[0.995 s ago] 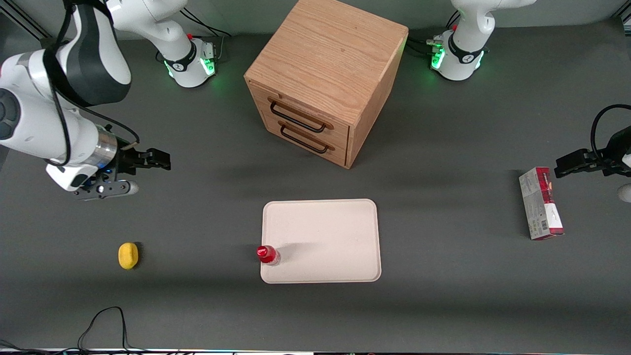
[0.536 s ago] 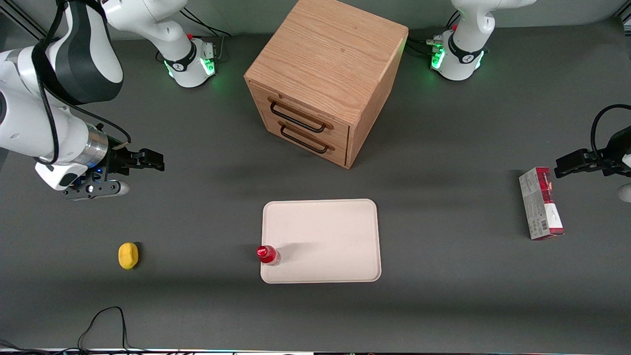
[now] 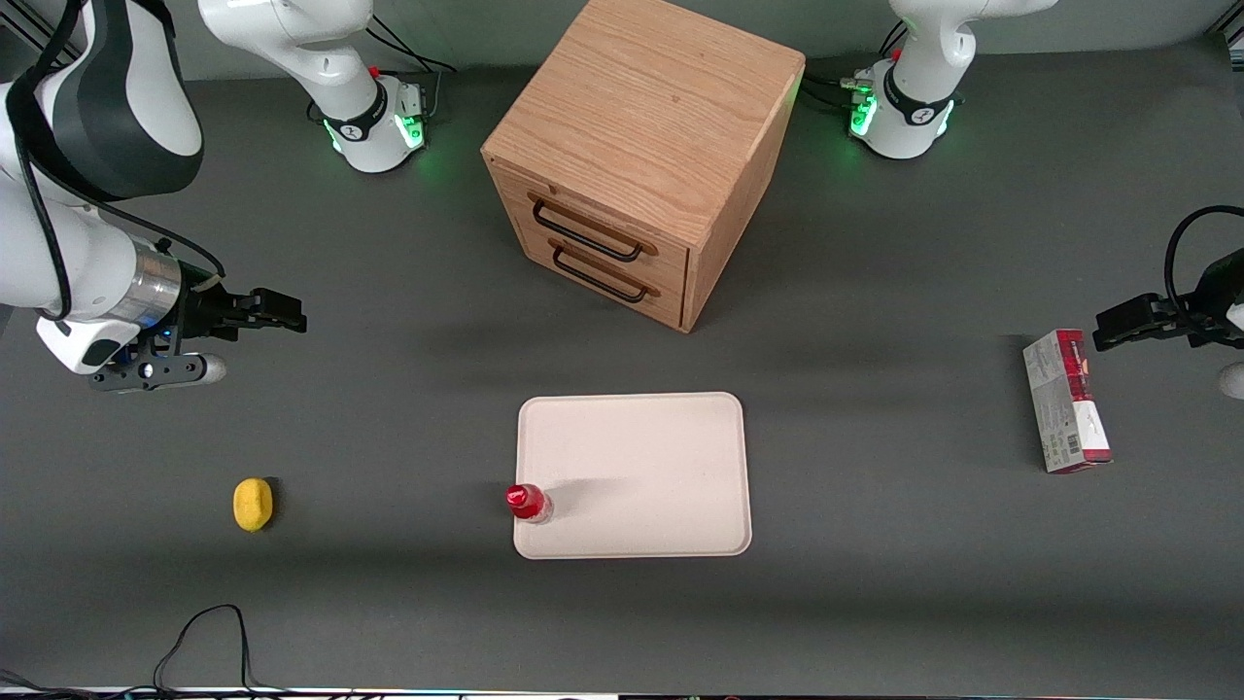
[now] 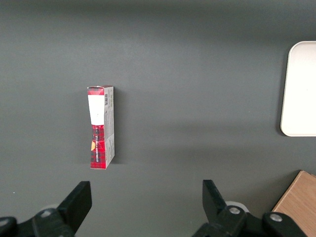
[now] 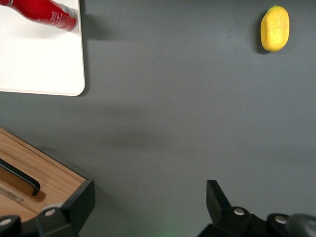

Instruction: Place coke bottle on tray

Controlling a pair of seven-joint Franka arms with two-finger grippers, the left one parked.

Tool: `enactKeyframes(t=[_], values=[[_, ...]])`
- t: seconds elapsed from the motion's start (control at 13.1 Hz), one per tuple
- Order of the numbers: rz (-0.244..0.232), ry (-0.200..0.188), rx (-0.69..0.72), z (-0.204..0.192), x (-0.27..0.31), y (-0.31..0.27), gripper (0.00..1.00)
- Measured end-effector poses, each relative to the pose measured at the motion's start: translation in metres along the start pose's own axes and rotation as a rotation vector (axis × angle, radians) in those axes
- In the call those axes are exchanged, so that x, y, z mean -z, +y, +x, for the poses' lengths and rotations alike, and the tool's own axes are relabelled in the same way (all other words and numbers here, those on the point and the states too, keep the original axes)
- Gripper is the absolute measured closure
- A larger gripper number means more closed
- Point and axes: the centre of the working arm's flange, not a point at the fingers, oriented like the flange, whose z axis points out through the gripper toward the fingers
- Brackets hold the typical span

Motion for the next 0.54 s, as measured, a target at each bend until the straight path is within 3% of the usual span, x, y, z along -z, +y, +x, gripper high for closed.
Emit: enactKeyframes(t=[0.54], values=[[-0.014,-0.007,0.016,-0.0047,0.0069,-0.007,0.0]])
